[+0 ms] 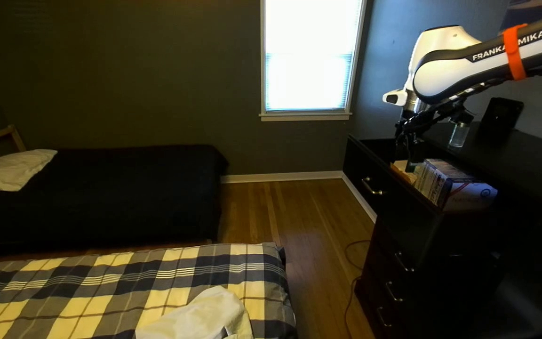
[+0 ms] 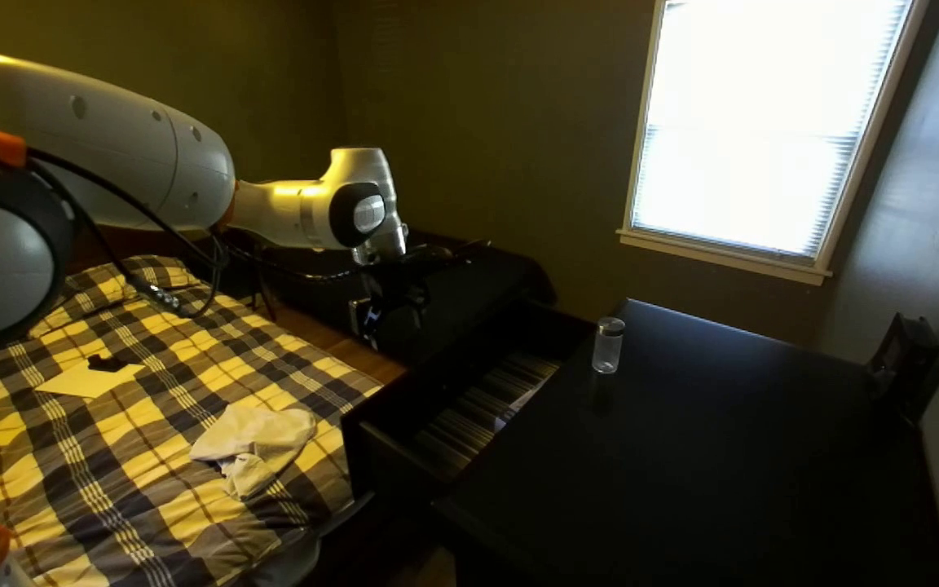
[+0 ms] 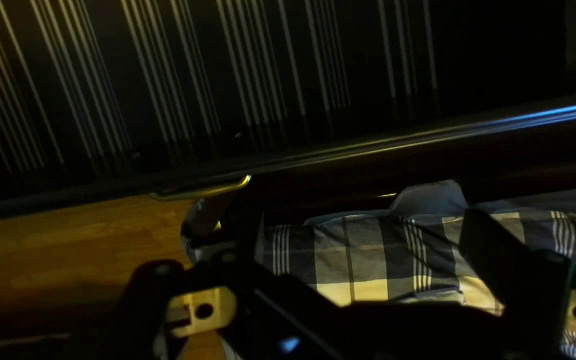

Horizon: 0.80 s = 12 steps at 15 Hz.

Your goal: Close the top drawer

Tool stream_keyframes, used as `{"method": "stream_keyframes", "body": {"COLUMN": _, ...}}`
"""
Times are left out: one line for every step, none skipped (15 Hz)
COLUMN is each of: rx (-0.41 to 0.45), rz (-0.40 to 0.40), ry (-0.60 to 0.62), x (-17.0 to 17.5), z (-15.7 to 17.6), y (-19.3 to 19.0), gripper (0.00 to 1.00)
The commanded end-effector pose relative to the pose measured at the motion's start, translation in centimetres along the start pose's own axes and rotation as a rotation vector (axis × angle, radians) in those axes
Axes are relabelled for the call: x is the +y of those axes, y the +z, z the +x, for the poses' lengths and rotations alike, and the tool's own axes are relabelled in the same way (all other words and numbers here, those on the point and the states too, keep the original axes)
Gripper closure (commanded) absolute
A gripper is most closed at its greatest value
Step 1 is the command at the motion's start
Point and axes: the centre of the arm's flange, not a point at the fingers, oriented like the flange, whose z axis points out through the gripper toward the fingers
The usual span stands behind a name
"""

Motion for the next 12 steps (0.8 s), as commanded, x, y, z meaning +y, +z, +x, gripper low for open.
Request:
{"method": "stream_keyframes", "body": {"rx": 0.036, "rz": -0.022, "ry": -0.131, "x": 0.6, "z": -0.1, "y": 1.7, "gripper": 0.0}}
{"method": "stream_keyframes", "body": {"rx": 0.036, "rz": -0.029, "ry": -0.149, "x": 0.8, "z": -0.1, "y": 2.2, "gripper": 0.0}}
{"method": "stream_keyframes", "body": {"rx": 0.041, "rz": -0.034, "ry": -0.163, "x": 1.0, "z": 0.0, "y": 2.7, "gripper": 0.0}}
{"method": "stream_keyframes", "body": {"rx": 0.049, "rz": -0.039, "ry": -0.165, "x": 1.2, "z": 0.0, "y": 3.2, "gripper": 0.0}}
{"method": "stream_keyframes", "body": {"rx": 0.062, "rz": -0.047, "ry": -0.154, "x": 1.4, "z": 0.0, "y": 3.8, "gripper": 0.0}}
{"method": "stream_keyframes", "body": {"rx": 0.072, "rz": -0.05, "ry": -0.147, "x": 1.6, "z": -0.1, "y": 4.4, "gripper": 0.0}}
{"method": "stream_keyframes", "body": {"rx": 0.083, "rz": -0.051, "ry": -0.144, "x": 1.7, "z": -0.1, "y": 5.0, "gripper": 0.0}}
{"method": "stream_keyframes", "body": {"rx": 0.095, "rz": -0.047, "ry": -0.14, "x": 1.8, "z": -0.1, "y": 5.6, "gripper": 0.0}}
{"method": "stream_keyframes", "body": {"rx": 0.103, "rz": -0.045, "ry": -0.14, "x": 1.8, "z": -0.2, "y": 6.4, "gripper": 0.0}}
{"method": "stream_keyframes", "body": {"rx": 0.104, "rz": -0.051, "ry": -0.142, "x": 1.9, "z": -0.3, "y": 7.0, "gripper": 0.0}}
{"method": "stream_keyframes", "body": {"rx": 0.102, "rz": -0.052, "ry": -0.146, "x": 1.9, "z": -0.5, "y": 7.7, "gripper": 0.0}}
{"method": "stream_keyframes", "body": {"rx": 0.095, "rz": -0.054, "ry": -0.155, "x": 2.0, "z": -0.7, "y": 8.3, "gripper": 0.0}}
